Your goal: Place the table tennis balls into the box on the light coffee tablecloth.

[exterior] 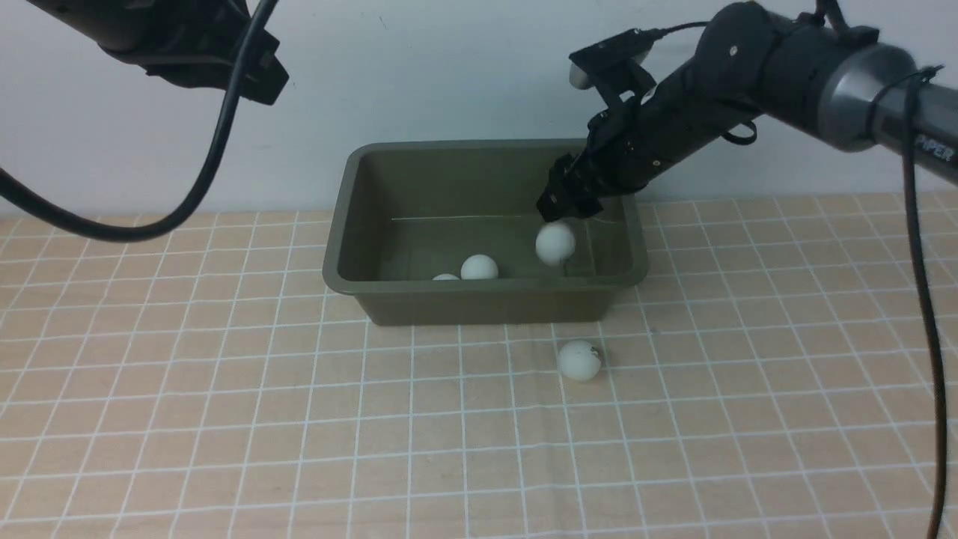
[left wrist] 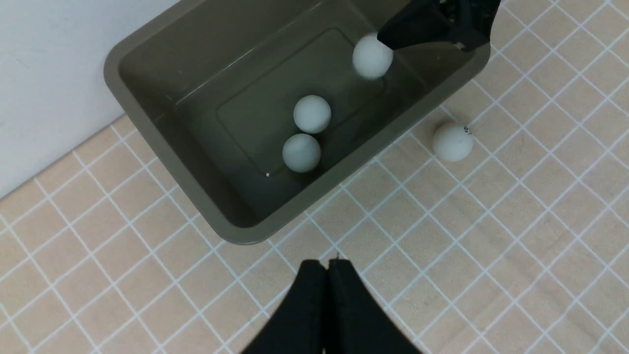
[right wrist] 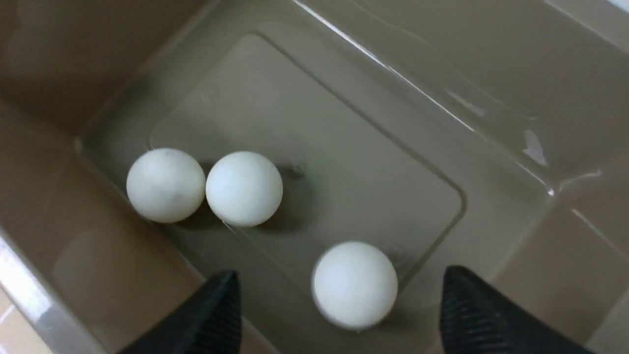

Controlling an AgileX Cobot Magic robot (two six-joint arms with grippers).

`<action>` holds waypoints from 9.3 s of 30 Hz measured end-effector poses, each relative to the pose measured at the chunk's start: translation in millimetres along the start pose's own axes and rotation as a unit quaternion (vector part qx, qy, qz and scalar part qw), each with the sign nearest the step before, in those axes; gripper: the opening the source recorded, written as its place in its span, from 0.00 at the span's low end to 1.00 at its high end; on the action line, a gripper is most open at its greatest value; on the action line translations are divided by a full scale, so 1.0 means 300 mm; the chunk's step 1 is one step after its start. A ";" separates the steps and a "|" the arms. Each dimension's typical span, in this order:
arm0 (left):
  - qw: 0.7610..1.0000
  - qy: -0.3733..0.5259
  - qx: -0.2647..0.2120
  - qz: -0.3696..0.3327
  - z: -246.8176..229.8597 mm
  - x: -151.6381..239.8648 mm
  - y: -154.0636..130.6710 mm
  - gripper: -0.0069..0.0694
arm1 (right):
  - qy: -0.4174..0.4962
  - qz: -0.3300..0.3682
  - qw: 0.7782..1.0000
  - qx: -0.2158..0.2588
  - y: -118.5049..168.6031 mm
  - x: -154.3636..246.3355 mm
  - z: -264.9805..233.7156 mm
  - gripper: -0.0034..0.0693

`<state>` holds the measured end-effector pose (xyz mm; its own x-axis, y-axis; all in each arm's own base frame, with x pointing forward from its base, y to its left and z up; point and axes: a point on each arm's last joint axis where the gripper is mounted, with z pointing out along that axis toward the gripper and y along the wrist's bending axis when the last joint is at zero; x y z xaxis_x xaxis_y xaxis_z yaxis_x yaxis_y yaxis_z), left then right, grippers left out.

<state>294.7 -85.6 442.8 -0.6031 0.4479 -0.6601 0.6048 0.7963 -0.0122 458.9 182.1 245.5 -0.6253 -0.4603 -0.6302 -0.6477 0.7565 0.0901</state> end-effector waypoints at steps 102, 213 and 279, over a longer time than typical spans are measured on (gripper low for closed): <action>1.000 0.000 0.001 0.000 0.000 0.000 -0.001 0.00 | -0.049 -0.014 0.999 0.018 0.173 0.034 -0.053 0.55; 0.990 -0.094 0.101 0.004 -0.009 -0.057 -0.061 0.00 | -0.275 0.085 0.935 0.209 0.412 1.086 -0.756 0.03; 0.907 -0.237 -0.302 -0.176 0.140 1.221 -0.244 0.00 | -0.272 0.086 0.936 0.208 0.413 1.087 -0.755 0.03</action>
<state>51.4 3.1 170.3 -0.3250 0.0119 -0.9457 -0.0621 0.9975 0.0339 76.1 20.4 225.7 -0.3171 -0.0972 -0.9434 -0.2614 0.9652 -0.0115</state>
